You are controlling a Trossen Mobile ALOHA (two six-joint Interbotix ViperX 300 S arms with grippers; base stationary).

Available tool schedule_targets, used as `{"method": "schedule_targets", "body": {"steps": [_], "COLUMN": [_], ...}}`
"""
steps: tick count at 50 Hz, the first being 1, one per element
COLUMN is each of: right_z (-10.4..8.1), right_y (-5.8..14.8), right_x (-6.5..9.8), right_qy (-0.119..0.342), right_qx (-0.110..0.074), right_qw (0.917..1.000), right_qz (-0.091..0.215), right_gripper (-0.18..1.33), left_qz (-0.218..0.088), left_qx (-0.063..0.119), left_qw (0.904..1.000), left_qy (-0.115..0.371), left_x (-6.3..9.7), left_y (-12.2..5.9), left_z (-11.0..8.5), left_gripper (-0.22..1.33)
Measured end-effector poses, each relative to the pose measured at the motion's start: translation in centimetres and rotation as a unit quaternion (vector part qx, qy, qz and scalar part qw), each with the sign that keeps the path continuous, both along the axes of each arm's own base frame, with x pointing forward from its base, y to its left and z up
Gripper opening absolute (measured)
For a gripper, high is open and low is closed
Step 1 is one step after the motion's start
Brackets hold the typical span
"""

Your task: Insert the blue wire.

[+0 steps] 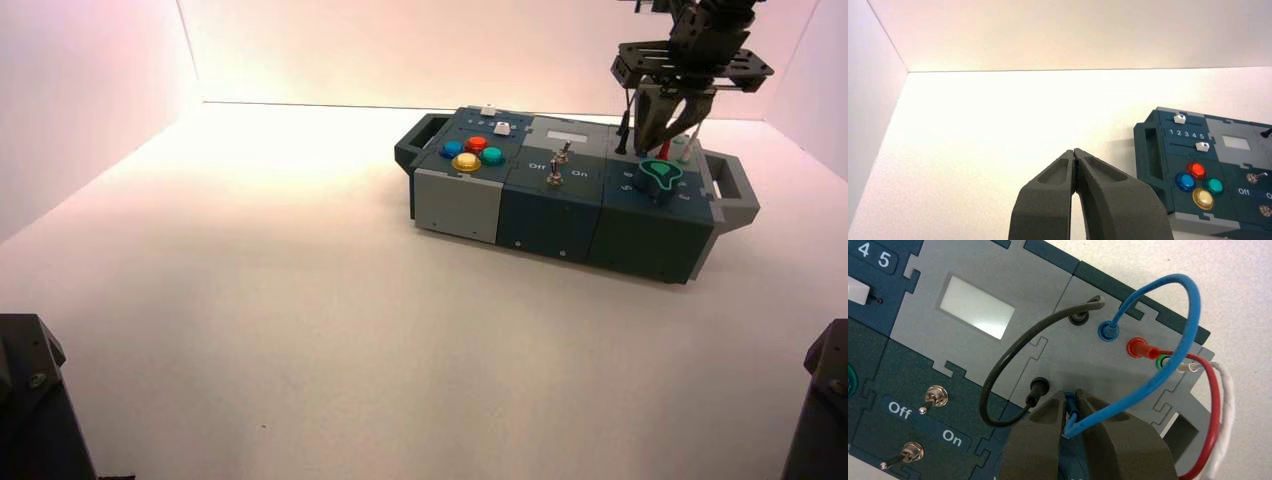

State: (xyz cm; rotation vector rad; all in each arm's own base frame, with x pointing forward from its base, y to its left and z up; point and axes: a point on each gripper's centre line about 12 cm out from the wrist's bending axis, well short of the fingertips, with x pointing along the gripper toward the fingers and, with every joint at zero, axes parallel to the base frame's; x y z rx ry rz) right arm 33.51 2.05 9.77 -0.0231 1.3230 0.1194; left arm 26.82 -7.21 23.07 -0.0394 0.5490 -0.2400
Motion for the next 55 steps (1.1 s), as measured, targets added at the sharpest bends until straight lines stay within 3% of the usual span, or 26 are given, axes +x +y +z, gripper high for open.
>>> {"method": "schedule_targets", "body": {"steps": [2,55], "right_z": [-0.01,0.10], "right_y": [0.00,0.02], "right_x": [0.16,0.17], "right_qy": [-0.003,0.005], "right_qx": [0.000,0.000], "right_qw": [1.0000,1.0000], "right_qz": [-0.001,0.002], "right_gripper": [0.28,0.30], "left_qz": [-0.001,0.000], "left_qx": [0.000,0.001], "left_qw": [1.0000,1.0000], "left_qy": [-0.001,0.003], "left_x": [0.02,0.30], "left_y": [-0.05,-0.07], "left_z": [0.06,-0.13], "left_gripper": [-0.16,-0.16]}}
